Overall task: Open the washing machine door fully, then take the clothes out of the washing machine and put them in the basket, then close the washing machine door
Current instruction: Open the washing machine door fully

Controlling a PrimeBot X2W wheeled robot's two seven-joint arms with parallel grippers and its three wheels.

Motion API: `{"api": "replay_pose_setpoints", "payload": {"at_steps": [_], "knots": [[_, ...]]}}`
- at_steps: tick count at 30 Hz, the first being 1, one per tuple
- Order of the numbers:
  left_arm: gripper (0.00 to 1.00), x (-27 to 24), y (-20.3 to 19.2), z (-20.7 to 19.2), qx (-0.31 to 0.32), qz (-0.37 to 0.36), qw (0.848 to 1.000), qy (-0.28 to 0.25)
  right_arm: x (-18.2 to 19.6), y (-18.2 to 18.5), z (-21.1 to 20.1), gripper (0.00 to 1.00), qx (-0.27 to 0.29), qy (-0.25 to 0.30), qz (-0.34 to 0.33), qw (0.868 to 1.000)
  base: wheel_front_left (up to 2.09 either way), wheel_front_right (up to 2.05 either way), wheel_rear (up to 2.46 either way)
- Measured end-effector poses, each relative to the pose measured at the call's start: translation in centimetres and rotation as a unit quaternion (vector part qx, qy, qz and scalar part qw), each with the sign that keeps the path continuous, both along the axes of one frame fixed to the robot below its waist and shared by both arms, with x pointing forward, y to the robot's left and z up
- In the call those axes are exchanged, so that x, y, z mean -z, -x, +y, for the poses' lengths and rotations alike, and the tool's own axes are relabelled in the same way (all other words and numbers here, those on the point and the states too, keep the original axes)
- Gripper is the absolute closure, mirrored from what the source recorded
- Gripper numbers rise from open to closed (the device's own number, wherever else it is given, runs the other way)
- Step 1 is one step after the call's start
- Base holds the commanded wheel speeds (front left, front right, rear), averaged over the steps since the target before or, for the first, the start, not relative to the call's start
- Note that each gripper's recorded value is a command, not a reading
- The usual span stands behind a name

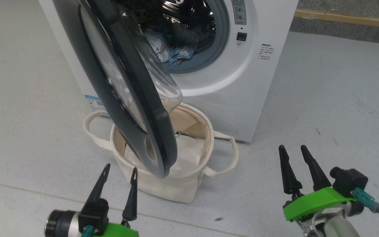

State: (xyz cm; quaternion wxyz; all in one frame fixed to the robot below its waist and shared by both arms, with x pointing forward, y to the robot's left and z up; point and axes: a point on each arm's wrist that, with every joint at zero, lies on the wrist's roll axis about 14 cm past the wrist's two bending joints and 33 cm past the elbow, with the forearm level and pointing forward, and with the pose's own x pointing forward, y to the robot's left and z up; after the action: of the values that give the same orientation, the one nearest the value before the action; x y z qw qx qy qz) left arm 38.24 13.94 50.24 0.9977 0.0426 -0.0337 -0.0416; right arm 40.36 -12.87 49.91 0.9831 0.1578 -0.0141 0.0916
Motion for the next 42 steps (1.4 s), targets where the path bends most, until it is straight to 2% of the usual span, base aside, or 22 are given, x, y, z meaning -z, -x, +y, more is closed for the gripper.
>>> {"api": "replay_pose_setpoints", "payload": {"at_steps": [8,12,17,23,29,30,32,36,42], "knots": [[0.00,-1.8,-0.3,0.1,0.004,-0.027,1.000,0.005,-0.5,-0.3,0.0,0.00,0.002,-0.006,-0.007,1.000,0.00,0.00,0.00],[0.00,-4.8,-1.1,-0.2,0.009,-0.073,0.997,0.012,-0.5,-0.6,-0.2,0.00,0.005,-0.011,-0.007,1.000,0.00,0.00,0.00],[0.00,-9.9,-1.6,-0.9,0.016,-0.146,0.988,0.046,-0.3,-0.7,-0.1,0.00,0.005,-0.016,-0.005,1.000,0.00,0.00,0.00],[0.00,-15.8,-1.0,-2.9,0.052,-0.234,0.969,0.065,-0.1,-0.9,-0.1,0.00,0.006,-0.024,-0.001,1.000,0.00,0.00,0.00],[0.00,-15.9,-0.5,-7.1,0.120,-0.235,0.962,0.068,0.2,-1.0,-0.2,0.00,0.009,-0.032,0.004,0.999,0.00,0.00,0.00],[0.90,-15.6,-0.6,-7.7,0.129,-0.231,0.962,0.061,0.2,-1.1,-0.3,0.00,0.009,-0.032,0.004,0.999,0.00,0.00,0.00],[1.00,-15.1,-1.0,-9.1,0.150,-0.225,0.961,0.054,0.1,-1.4,-0.4,0.00,0.011,-0.034,0.002,0.999,0.00,0.00,0.00],[1.00,-13.7,-1.9,-11.3,0.183,-0.202,0.961,0.050,0.0,-2.0,-0.8,0.00,0.017,-0.037,0.000,0.999,0.00,0.00,0.00],[1.00,-8.8,-3.0,-14.0,0.220,-0.127,0.967,0.033,0.5,-2.2,-1.4,0.00,0.024,-0.039,0.006,0.999,0.00,0.00,0.00]]}}
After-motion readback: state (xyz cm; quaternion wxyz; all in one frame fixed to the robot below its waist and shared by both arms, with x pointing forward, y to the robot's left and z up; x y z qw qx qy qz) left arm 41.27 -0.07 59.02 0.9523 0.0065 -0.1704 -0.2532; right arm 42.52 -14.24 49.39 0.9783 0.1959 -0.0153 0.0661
